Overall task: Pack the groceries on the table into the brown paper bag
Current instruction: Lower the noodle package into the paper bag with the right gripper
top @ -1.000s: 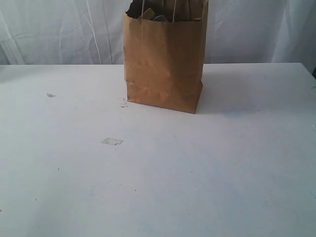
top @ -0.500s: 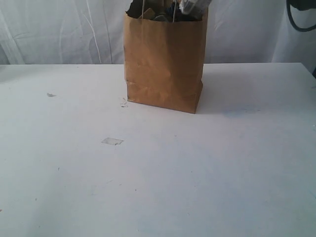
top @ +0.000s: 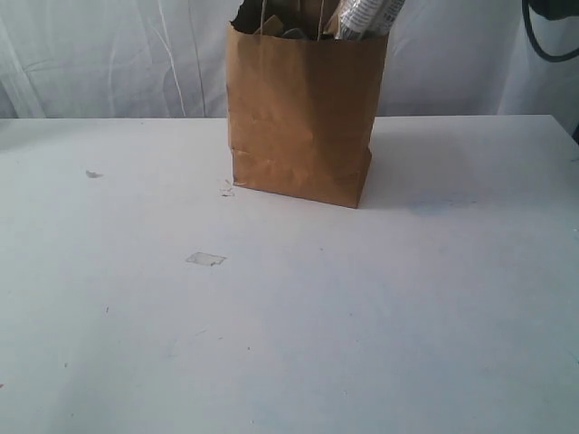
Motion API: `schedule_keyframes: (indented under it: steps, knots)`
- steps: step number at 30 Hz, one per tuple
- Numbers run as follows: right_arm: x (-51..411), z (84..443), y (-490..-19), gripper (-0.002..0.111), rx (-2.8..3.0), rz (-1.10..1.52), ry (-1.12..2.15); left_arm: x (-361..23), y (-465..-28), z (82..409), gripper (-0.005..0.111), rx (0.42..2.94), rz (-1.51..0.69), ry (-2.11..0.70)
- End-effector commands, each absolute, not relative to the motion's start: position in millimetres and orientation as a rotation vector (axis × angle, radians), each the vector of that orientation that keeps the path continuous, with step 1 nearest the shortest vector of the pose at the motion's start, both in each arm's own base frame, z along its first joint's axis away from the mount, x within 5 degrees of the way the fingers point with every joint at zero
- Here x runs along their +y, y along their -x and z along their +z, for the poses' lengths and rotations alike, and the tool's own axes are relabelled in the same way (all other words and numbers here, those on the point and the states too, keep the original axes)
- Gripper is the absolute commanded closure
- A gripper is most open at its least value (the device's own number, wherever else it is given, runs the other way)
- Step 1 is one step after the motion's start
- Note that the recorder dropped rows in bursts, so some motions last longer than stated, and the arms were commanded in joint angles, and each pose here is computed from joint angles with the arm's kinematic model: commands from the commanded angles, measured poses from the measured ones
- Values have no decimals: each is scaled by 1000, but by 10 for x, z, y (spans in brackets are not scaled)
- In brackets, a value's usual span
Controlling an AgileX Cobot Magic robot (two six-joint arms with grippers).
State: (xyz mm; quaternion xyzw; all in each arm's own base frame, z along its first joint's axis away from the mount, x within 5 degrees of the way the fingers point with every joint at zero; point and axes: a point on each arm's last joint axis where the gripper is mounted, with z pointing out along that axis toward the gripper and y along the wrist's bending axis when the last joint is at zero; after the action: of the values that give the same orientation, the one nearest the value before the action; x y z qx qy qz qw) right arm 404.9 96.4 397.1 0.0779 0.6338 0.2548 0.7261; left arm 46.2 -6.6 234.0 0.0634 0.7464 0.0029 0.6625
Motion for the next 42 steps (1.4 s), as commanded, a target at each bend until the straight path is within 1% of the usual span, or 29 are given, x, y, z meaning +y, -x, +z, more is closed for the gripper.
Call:
schedule_keyframes:
  steps: [1, 11, 14, 21, 29, 42]
  knots:
    - [940, 4160, -3968, 108, 1331, 538, -139, -69, -454, 2334, 107, 1683, -3, -144]
    - [799, 4071, -4024, 108, 1413, 512, -197, -69, -454, 2334, 107, 1682, -1, -146]
    - [798, 4073, -4028, 108, 1404, 509, -193, -69, -454, 2334, 107, 1682, -1, -146]
    - [822, 3935, -4131, 108, 1415, 493, -178, -69, -454, 2334, 107, 1683, -3, -144]
    - [855, 3860, -4179, 93, 1420, 502, -181, -69, -454, 2334, 107, 1682, -1, -146]
    - [916, 3832, -4184, 93, 1430, 500, -153, -69, -454, 2334, 107, 1682, -1, -146]
